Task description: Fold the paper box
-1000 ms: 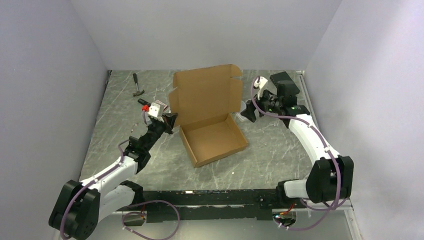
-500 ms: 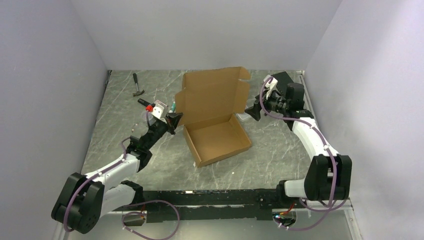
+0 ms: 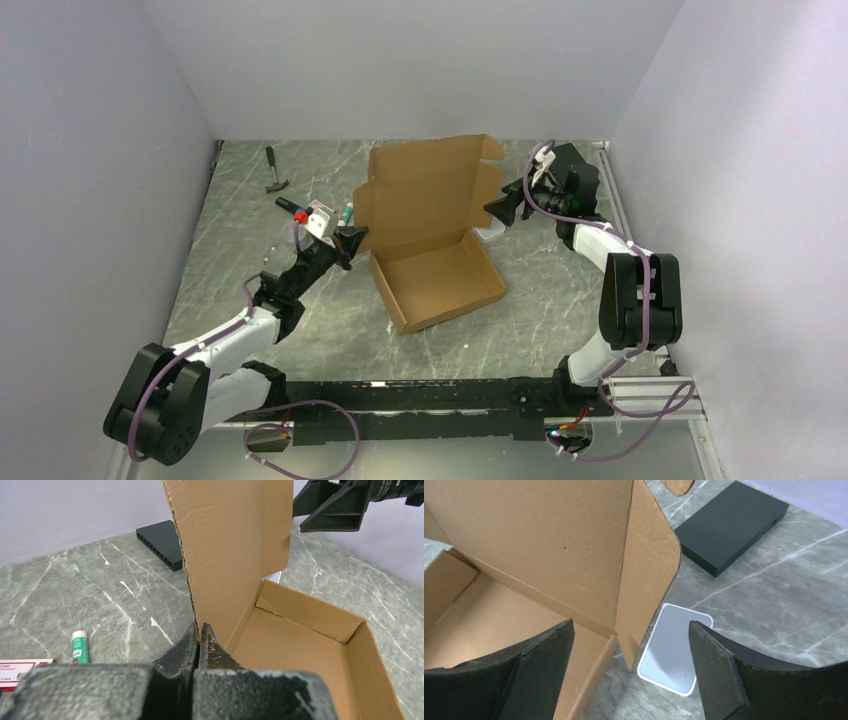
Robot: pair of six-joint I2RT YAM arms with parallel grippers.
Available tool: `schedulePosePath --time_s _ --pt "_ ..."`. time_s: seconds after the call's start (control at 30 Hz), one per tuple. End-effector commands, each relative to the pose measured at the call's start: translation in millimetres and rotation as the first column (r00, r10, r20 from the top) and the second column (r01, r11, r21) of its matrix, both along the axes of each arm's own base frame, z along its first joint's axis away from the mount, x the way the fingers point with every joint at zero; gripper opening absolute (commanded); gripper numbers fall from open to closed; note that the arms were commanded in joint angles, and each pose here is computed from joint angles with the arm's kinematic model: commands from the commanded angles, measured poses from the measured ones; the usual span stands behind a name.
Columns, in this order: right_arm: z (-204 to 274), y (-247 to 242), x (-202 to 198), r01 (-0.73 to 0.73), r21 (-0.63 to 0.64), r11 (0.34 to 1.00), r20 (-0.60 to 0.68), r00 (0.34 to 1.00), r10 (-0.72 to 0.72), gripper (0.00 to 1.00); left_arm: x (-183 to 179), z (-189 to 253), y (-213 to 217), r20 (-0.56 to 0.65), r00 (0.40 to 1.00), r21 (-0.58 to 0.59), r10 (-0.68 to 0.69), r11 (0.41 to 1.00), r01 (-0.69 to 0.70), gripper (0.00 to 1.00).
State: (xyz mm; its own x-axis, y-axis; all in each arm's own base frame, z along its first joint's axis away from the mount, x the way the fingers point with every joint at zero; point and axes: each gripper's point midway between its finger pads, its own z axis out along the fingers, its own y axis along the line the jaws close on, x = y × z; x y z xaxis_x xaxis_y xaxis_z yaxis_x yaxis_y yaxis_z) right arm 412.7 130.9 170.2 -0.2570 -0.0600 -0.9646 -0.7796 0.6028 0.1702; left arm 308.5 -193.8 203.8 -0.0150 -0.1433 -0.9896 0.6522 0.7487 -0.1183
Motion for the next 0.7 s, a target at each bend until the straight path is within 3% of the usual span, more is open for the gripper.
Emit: schedulePosePath --time_s 0.0,0.17,0.33,0.4,0.53,0.67 --pt "41 12 9 -0.076 0.085 0.993 0.107 0.992 0.067 0.83 2 26 -8 0.092 0.995 -0.011 -0.035 0.999 0.036 0.00" --pt "36 17 12 -0.108 0.103 0.989 0.082 0.992 0.099 0.63 2 22 -8 0.079 0.996 -0.018 -0.036 0.999 0.038 0.00" --pt "36 20 11 -0.135 0.097 0.986 0.082 0.988 0.127 0.30 2 21 -8 0.068 0.997 -0.021 -0.032 0.999 0.033 0.00" --pt "37 19 8 -0.137 0.090 0.986 0.093 0.987 0.129 0.23 3 22 -7 0.064 0.998 -0.024 -0.027 0.999 0.029 0.00" --pt "45 19 -3 -0.164 0.073 0.984 0.158 0.976 0.151 0.02 4 21 -3 0.036 0.999 -0.042 0.002 0.999 -0.001 0.13" --pt "55 16 -14 -0.164 0.063 0.984 0.193 0.970 0.149 0.00 4 26 3 0.019 0.999 -0.071 0.034 0.997 -0.032 0.36"
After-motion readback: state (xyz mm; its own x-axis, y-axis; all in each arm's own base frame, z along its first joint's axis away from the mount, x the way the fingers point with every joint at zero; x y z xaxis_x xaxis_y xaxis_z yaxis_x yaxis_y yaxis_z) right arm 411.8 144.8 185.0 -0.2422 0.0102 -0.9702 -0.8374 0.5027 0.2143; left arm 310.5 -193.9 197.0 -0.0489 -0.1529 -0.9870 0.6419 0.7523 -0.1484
